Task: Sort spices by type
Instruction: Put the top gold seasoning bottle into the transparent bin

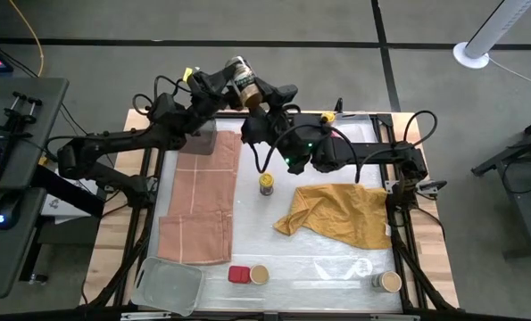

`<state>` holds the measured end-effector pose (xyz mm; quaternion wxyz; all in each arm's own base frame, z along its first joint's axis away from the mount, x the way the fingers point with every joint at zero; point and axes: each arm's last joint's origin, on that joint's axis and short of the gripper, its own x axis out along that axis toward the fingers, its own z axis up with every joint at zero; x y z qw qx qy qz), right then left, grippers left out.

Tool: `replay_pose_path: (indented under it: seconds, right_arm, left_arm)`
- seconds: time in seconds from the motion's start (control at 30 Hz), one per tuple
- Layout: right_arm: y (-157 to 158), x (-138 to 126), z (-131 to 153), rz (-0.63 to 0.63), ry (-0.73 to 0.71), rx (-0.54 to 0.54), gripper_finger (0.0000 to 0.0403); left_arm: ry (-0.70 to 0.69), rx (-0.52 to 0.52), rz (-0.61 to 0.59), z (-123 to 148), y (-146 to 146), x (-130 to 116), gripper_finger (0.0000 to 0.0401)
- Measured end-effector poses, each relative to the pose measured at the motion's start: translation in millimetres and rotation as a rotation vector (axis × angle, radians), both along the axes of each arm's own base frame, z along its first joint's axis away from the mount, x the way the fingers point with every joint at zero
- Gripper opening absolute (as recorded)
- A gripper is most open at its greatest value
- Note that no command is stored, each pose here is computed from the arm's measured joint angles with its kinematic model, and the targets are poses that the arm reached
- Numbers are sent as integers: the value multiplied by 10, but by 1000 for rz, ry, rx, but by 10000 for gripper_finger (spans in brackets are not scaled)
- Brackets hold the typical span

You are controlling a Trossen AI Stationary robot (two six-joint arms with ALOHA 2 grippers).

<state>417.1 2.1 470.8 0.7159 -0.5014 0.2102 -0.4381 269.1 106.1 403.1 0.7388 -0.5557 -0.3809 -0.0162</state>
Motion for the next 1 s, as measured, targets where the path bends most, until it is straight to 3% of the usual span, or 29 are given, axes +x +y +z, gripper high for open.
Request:
replay_pose_path:
  seconds: [0.13, 0.4, 0.67, 0.8, 1.0]
  right_arm:
    - [-9, -42, 50, -25, -33, 10, 270]
    - [-90, -283, 276, -79, -105, 34, 270]
    - [-114, -674, 525, -178, -270, 158, 270]
    - [-126, -829, 529, -192, -324, 235, 270]
    - [-125, -980, 315, -127, -331, 401, 270]
  left_arm:
    - [33, 74, -10, 2, 47, -19, 305]
    - [156, 393, -32, -1, 107, -52, 305]
    - [436, 706, -146, -136, 8, -33, 306]
    - [627, 889, -85, -214, -120, -73, 306]
    - [878, 1177, 153, -184, -321, -286, 306]
